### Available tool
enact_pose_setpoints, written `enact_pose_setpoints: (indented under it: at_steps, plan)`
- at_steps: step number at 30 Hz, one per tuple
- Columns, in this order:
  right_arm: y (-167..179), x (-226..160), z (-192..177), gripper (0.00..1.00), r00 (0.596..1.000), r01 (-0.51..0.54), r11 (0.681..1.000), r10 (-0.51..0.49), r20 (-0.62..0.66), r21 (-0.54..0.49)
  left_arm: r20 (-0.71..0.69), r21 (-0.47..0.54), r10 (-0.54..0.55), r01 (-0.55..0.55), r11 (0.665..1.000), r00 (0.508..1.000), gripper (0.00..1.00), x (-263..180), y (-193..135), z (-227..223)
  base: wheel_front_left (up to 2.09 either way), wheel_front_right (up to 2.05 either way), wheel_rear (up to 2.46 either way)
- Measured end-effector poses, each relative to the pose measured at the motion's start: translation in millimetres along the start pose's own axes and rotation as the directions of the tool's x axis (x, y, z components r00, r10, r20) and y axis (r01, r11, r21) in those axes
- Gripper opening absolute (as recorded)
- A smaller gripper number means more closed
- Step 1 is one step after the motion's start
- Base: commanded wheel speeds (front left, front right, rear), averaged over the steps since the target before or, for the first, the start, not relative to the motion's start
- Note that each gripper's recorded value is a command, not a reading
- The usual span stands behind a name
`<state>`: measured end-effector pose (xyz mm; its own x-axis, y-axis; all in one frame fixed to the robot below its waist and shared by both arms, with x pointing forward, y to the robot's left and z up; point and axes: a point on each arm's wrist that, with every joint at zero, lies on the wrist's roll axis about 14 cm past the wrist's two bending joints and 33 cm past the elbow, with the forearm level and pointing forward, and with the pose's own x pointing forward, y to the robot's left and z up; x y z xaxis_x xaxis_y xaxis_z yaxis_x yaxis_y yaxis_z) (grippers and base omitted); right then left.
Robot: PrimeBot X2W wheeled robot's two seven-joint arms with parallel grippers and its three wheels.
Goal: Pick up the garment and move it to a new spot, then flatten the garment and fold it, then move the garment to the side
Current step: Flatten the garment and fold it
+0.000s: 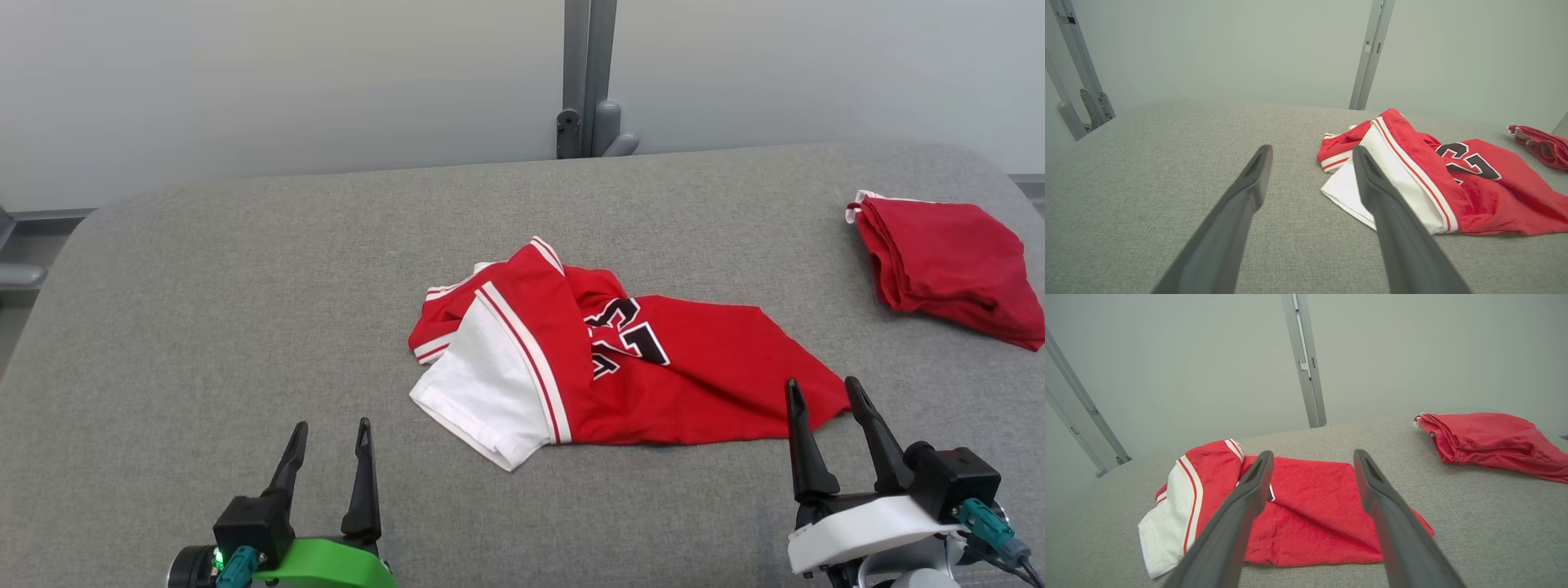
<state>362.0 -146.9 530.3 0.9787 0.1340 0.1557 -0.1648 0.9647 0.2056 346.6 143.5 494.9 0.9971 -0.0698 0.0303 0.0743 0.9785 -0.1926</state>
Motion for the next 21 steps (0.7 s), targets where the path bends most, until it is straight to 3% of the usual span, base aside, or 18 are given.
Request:
enact_pose_setpoints:
  at_steps: [13, 21]
  plan:
    - [2, -2, 1, 1.0, 1.0, -0.004, 1.0, 0.004, 0.001, 0.0, -0.014, 0.002, -0.003, 0.003, 1.0, 1.0, 1.0, -3, -1, -5, 0.0, 0.0, 0.0]
    - [0, -5, -4, 1.0, 1.0, 0.003, 1.0, -0.003, -0.012, 0.004, -0.188, 0.031, -0.104, 0.112, 0.993, 0.977, 1.0, 6, -15, -45, 0.0, 0.0, 0.0]
